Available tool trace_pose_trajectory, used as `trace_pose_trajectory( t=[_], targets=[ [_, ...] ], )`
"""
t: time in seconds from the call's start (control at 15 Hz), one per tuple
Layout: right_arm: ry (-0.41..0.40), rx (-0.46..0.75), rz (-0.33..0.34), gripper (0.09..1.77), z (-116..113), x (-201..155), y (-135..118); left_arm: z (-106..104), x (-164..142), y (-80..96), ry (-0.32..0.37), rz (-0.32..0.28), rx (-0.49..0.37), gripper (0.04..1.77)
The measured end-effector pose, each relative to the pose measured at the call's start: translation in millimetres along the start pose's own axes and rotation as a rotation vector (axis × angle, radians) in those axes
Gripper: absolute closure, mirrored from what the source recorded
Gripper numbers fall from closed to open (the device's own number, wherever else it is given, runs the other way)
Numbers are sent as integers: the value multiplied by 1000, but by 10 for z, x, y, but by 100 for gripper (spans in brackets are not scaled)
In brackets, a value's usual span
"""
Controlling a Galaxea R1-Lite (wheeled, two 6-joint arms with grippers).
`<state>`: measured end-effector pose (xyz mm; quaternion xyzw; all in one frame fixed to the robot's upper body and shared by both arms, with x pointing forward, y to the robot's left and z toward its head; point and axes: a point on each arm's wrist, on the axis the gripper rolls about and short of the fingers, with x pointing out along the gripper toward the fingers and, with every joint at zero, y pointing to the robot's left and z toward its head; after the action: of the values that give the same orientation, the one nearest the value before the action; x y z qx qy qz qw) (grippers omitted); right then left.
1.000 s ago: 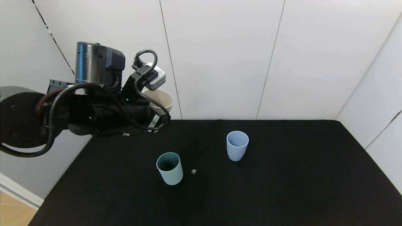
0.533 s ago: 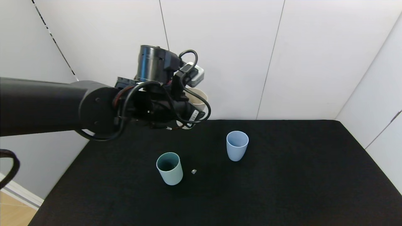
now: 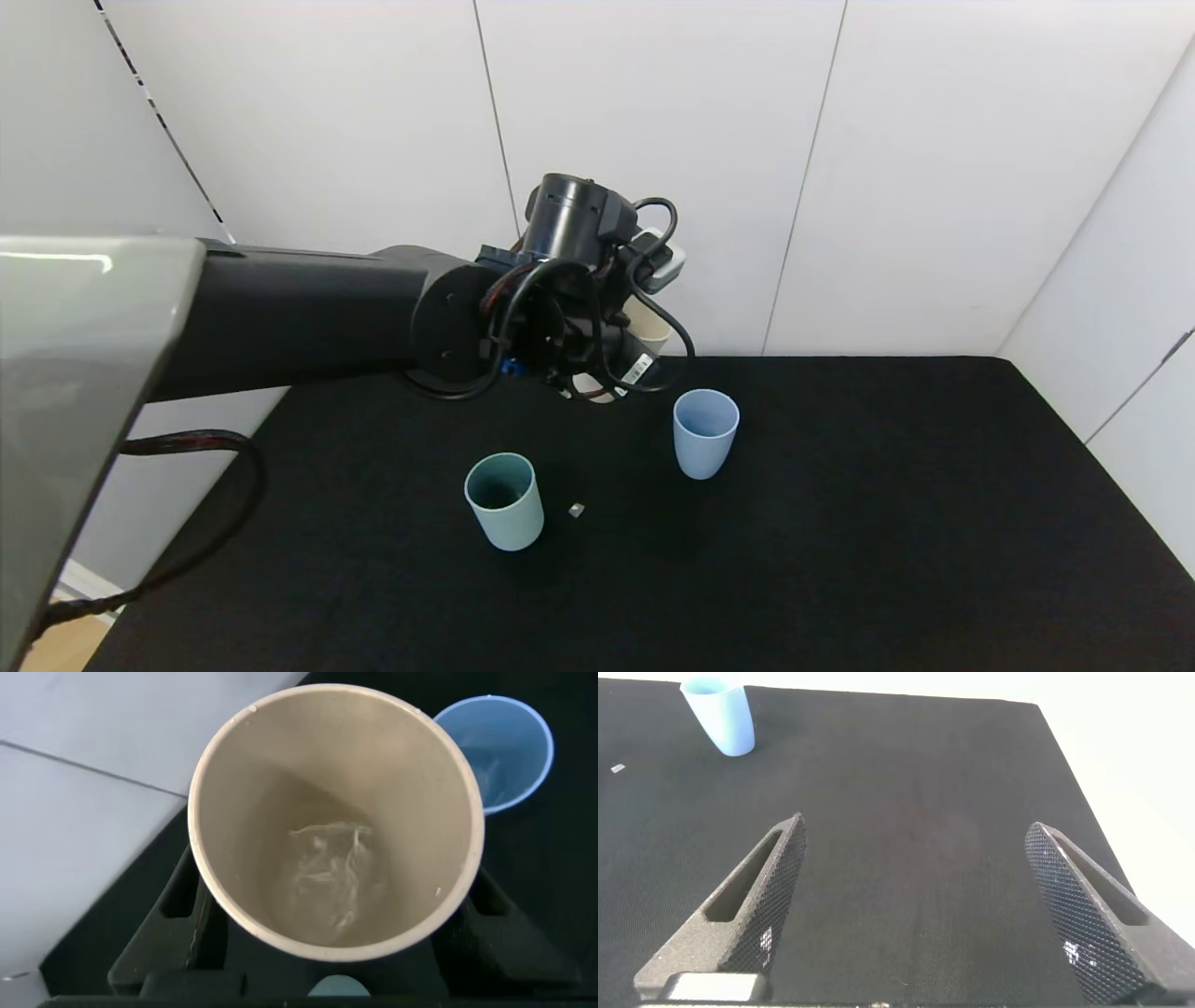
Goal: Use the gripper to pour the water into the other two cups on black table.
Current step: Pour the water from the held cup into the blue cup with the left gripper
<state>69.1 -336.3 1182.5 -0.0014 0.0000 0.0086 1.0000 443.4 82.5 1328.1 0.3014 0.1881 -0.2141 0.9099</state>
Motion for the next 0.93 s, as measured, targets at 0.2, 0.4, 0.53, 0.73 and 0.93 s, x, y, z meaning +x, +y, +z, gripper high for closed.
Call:
trace_pose_trajectory(
  t=[0.2,0.4,0.53,0.73,0.93],
  targets=[
    [0,0,0,15,0,0,0,35,156,-69,24,39,70,60],
    [0,0,0,15,0,0,0,29,311,-141,53,73,148,60],
    [0,-1,0,15,0,0,0,5,396,-192,74,95,208,60],
    [0,-1,0,15,0,0,0,-17,474,-281,100,115,259,60],
    [0,0,0,15,0,0,0,-1,520,-349,110,134,299,60]
  ],
)
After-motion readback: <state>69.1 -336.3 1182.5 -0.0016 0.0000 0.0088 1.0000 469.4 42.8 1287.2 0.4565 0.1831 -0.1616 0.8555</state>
